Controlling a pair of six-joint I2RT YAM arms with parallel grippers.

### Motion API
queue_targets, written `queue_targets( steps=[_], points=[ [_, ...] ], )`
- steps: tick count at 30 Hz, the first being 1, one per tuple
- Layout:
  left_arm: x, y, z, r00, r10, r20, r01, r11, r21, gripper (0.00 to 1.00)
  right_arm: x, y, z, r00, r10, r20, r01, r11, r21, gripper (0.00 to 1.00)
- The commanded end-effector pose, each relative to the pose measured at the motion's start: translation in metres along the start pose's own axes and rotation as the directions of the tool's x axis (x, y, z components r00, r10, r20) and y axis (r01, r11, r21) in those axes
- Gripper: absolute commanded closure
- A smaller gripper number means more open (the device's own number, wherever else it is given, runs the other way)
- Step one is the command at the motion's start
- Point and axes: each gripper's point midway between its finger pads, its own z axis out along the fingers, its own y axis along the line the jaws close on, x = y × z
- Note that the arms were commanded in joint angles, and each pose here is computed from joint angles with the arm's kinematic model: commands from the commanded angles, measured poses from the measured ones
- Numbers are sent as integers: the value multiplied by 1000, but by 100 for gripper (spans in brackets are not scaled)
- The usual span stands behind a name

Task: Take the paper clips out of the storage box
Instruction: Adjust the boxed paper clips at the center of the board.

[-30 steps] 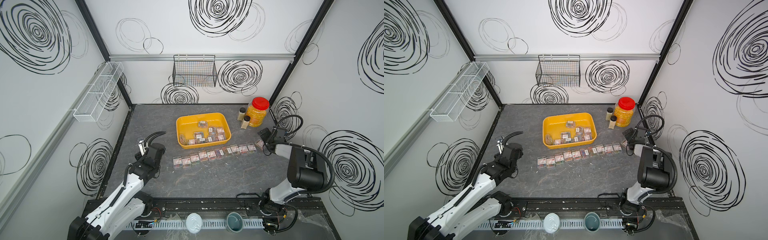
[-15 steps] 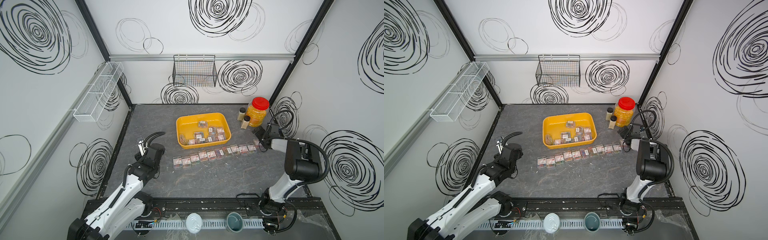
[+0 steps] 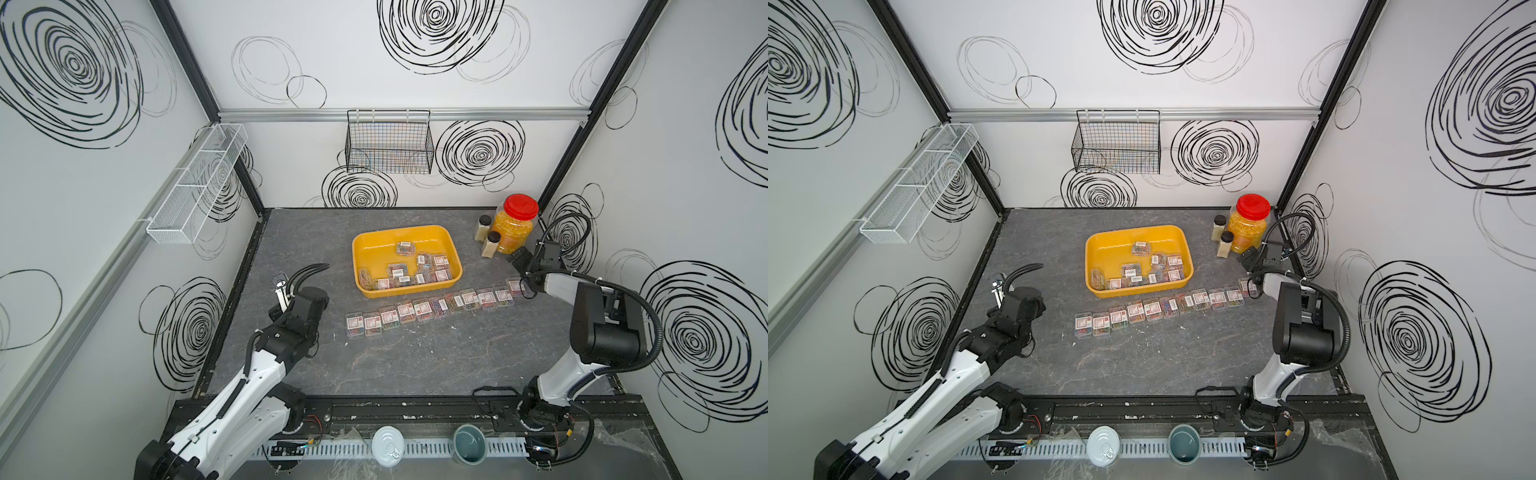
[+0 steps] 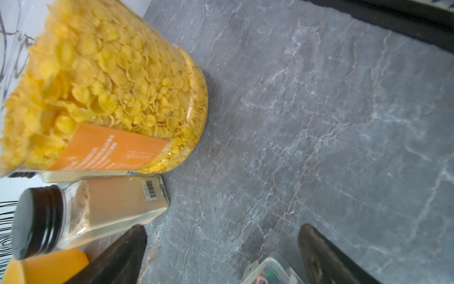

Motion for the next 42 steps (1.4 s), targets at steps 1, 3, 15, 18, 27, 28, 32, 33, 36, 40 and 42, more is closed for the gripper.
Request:
queue_targets(
  steps=[1,3,15,18,27,28,32,33,36,40,42],
  points=[
    [-3,2,1,1000,-18,16,18,1000,-4,19,2,-2,2,998,-55,2,54,994,95,11],
    [-3,3,1,1000,-24,18,24,1000,-6,19,3,-6,2,997,-72,5,70,987,145,19],
    [-2,2,1,1000,-23,13,23,1000,4,20,24,-22,11,993,-90,-82,105,973,205,39],
    [-3,3,0,999,-30,18,30,1000,7,19,31,-28,15,990,-89,-113,112,968,223,43],
    [-3,6,-2,999,-41,24,41,999,12,19,41,-38,-1,990,-81,-114,105,967,230,45],
    [-3,5,-2,999,-41,23,40,999,13,19,42,-39,-2,990,-80,-114,105,967,230,45],
    [-4,5,-2,999,-42,24,42,999,14,19,42,-44,-8,991,-82,-108,106,965,241,46],
    [-3,6,-1,999,-42,23,42,999,11,19,43,-46,-9,991,-81,-108,106,963,248,46],
    [-3,5,-2,999,-42,23,42,999,12,19,46,-48,-12,990,-83,-113,109,963,247,46],
    [-4,6,-2,999,-44,24,44,999,11,19,52,-50,-17,990,-78,-121,105,967,233,46],
    [-3,6,-1,999,-44,23,44,999,10,19,53,-52,-22,990,-77,-116,102,968,230,46]
  ],
)
